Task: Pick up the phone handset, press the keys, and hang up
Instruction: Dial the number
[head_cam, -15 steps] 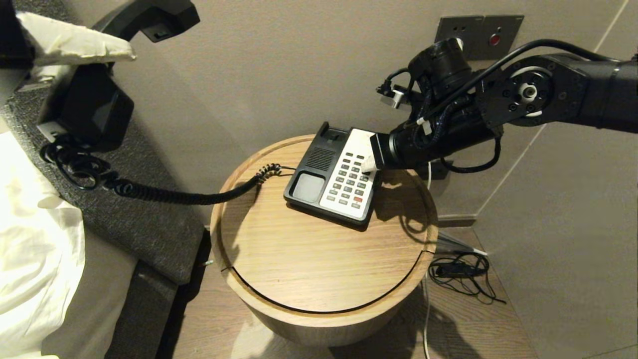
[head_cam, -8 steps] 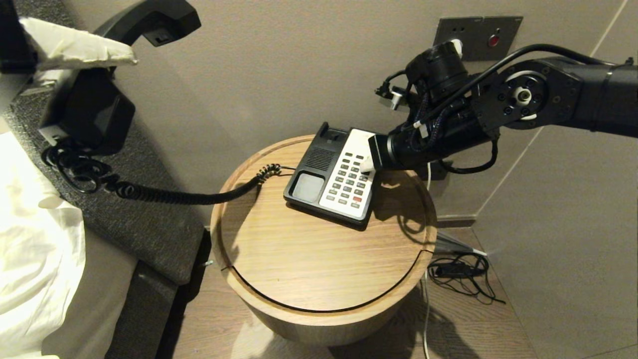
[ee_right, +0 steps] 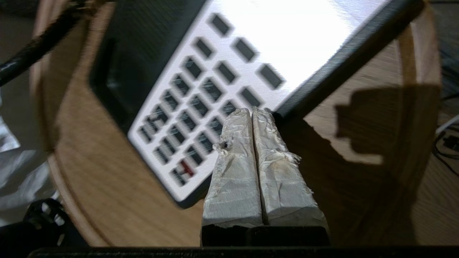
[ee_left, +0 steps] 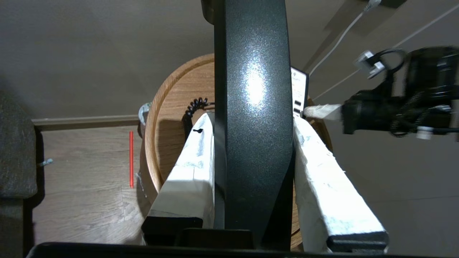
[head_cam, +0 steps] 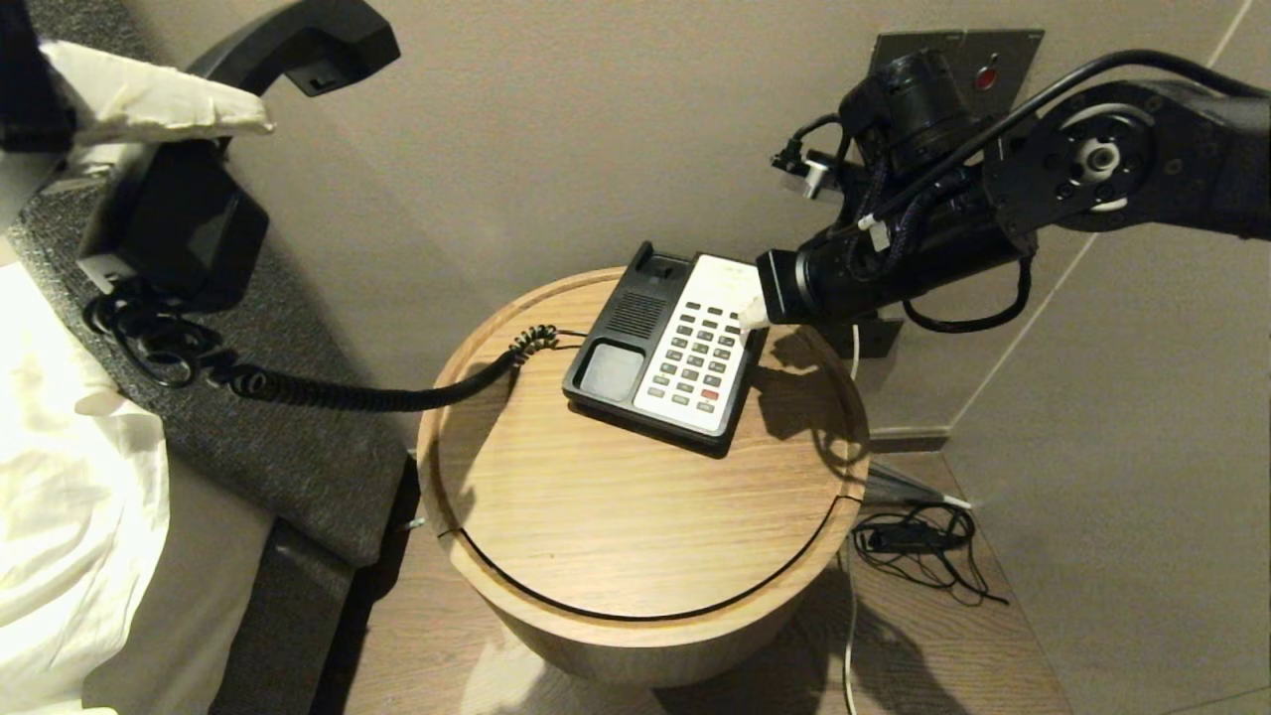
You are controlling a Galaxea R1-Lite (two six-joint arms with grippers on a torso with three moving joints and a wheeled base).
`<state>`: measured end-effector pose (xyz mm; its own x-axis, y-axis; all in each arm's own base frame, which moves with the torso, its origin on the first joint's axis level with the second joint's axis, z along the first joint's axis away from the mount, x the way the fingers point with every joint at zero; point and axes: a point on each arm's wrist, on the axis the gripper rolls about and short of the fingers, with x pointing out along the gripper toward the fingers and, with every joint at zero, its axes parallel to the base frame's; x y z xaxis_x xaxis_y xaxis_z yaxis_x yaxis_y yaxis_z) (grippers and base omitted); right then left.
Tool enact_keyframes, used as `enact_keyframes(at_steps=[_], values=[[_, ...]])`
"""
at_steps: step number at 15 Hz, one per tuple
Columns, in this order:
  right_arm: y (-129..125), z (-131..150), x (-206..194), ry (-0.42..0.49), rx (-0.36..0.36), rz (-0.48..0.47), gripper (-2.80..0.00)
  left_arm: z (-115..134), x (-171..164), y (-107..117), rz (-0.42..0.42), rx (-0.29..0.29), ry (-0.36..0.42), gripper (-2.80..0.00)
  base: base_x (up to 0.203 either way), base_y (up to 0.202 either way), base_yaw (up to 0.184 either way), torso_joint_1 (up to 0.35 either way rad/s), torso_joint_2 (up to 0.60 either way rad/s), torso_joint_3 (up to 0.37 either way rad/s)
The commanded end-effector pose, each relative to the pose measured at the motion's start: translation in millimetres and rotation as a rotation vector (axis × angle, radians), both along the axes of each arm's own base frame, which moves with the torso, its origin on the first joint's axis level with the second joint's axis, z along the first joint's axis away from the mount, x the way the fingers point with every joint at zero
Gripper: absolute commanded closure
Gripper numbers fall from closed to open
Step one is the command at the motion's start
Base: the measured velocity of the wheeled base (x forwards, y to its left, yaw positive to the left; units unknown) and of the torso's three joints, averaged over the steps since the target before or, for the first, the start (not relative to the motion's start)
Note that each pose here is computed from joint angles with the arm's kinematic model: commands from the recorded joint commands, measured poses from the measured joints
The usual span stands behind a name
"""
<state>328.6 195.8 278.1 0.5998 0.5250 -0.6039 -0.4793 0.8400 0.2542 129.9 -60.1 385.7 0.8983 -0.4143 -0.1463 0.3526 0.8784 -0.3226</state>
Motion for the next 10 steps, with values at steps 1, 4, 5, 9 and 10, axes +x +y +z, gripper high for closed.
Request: enact_keyframes(at_steps=[1, 4, 5, 9, 10], values=[[-2.3, 11.7, -9.3, -0.021, 0.019, 0.009, 0.0, -0.9, -0.4, 0.3, 0.001, 0.0, 0.004, 0.0, 0.0, 0.0, 0.0, 0.0, 0.0, 0.0], [5.8, 9.2, -14.1, -0.004, 0.013, 0.035, 0.0, -1.3, -0.3, 0.3, 0.001, 0.0, 0.005, 0.0, 0.0, 0.0, 0.0, 0.0, 0.0, 0.0], [9.4, 5.1, -13.4, 0.009, 0.006, 0.042, 0.0, -1.3, -0.3, 0.3, 0.001, 0.0, 0.005, 0.0, 0.0, 0.0, 0.0, 0.0, 0.0, 0.0], [21.8, -14.8, -7.7, 0.07, -0.028, 0.064, 0.0, -4.0, 0.8, 0.0, 0.002, 0.003, 0.016, 0.0, 0.0, 0.0, 0.0, 0.0, 0.0, 0.0], [25.1, -18.6, -6.4, 0.074, -0.034, 0.066, 0.0, -4.0, 0.8, 0.0, 0.002, 0.003, 0.016, 0.0, 0.0, 0.0, 0.0, 0.0, 0.0, 0.0]])
